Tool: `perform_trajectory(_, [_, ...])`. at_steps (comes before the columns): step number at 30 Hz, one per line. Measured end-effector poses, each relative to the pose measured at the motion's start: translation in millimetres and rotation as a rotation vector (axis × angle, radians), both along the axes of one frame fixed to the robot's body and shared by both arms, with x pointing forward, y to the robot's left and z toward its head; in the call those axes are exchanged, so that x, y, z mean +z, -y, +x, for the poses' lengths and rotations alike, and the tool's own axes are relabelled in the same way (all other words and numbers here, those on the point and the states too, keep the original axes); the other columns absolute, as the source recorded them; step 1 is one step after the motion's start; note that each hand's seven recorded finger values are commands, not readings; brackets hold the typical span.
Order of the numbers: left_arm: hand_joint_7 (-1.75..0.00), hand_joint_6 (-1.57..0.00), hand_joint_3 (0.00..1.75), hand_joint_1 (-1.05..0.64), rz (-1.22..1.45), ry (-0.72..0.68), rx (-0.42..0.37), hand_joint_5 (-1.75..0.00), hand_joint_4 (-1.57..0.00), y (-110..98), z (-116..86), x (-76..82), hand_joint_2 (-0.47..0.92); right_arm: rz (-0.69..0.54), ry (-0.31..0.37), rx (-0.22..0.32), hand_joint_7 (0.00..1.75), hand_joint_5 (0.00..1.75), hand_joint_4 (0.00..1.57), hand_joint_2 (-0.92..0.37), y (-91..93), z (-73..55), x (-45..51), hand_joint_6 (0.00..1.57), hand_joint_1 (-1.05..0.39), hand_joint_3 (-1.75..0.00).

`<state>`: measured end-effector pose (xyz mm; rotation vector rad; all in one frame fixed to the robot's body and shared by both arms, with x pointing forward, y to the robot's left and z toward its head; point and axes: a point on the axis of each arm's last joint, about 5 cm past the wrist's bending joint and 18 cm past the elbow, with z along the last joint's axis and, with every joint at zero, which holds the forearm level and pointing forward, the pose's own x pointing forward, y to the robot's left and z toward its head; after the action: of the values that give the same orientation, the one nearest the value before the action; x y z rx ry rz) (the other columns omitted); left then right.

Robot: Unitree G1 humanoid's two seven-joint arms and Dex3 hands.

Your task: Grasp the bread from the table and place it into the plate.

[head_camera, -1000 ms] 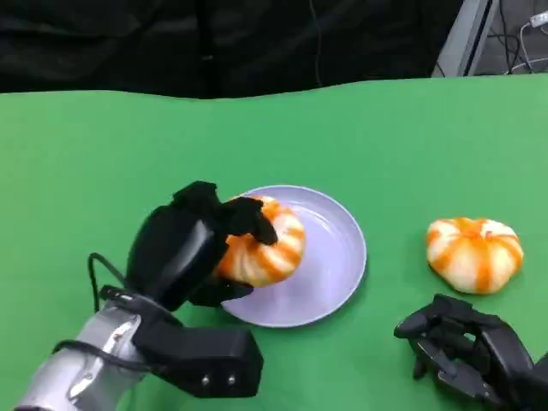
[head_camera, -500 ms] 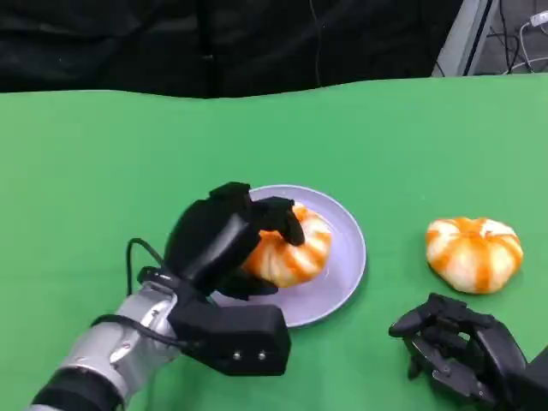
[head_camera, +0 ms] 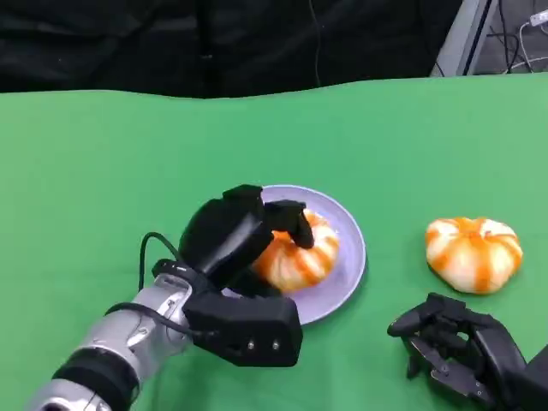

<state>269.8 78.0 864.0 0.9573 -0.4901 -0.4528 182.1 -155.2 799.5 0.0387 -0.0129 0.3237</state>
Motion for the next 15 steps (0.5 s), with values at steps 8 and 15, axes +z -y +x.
perform_trajectory(8, [0.00,-0.71,0.15,-0.50,0.106,-0.010,0.001,-0.05,-0.69,-2,6,0.8,0.92,0.000,0.001,-0.005,0.96,1.74,0.66,-0.92,-0.4,0.0,0.0,0.80,-0.26,-0.44])
perform_trajectory(15, [0.00,-0.45,0.25,-0.73,0.258,-0.046,0.013,0.00,-0.33,-8,12,4.6,0.92,-0.009,0.006,-0.004,0.96,1.72,0.65,-0.92,-0.9,0.0,0.2,0.80,-0.27,-0.43])
